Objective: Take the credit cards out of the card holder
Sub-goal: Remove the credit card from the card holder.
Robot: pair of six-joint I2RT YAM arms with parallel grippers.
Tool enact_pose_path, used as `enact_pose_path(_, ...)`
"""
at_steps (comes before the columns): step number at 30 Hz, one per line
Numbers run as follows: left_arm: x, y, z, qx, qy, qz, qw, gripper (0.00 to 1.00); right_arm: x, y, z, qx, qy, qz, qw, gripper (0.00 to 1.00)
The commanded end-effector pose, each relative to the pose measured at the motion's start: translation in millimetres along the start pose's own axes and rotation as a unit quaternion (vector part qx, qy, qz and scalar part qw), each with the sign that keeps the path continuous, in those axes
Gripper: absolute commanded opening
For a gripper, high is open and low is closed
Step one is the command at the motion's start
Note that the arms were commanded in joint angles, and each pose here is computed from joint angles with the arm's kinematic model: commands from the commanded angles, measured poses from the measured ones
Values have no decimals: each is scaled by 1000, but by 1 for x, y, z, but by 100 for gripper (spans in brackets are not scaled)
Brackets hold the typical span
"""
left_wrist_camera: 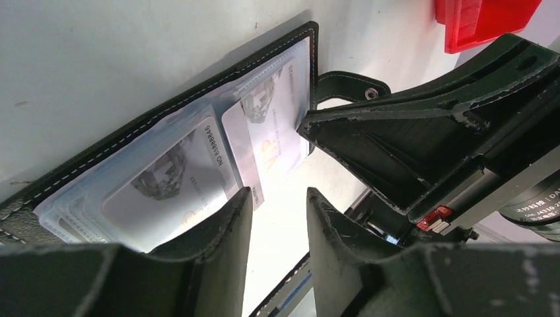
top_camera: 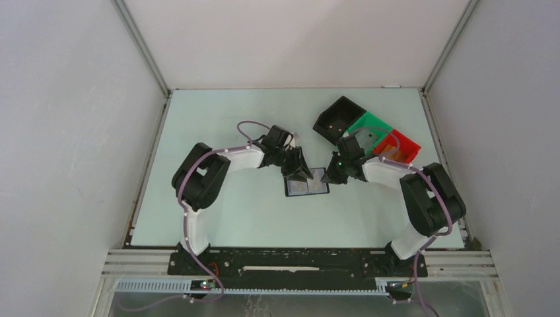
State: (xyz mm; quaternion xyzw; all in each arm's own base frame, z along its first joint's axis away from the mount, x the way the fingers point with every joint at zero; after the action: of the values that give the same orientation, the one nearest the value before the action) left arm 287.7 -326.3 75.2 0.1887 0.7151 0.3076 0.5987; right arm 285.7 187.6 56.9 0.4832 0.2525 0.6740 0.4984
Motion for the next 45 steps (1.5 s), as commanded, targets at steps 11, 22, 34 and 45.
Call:
enact_pose_path(11,27,-2,5,-13,23,26,999,41,3,-11,6,3,-10,16,1000,17)
enact_pose_path(22,31,-4,6,-18,32,11,999,38,5,-18,2,18,-19,29,999,16)
enact_pose_path(34,32,-9,10,-25,40,6,999,13,1,-17,-3,19,-27,30,999,16)
enact_pose_path(45,21,10,12,-14,18,-41,999,0,-11,-19,-5,21,-43,26,999,16)
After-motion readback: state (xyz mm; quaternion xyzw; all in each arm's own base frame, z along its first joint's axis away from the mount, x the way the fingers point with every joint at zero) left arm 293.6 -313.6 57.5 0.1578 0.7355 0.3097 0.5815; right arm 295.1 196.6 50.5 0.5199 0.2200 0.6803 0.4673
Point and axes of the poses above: each gripper's point midway between its finger pads, its own y axis back along the fingers, its own x axis along the line the jaws close on, z = x × y, the point moved 4 cm from there along y, back along the fingers, and after that the axes turned 14 degrees about y, right-handed, at the moved point
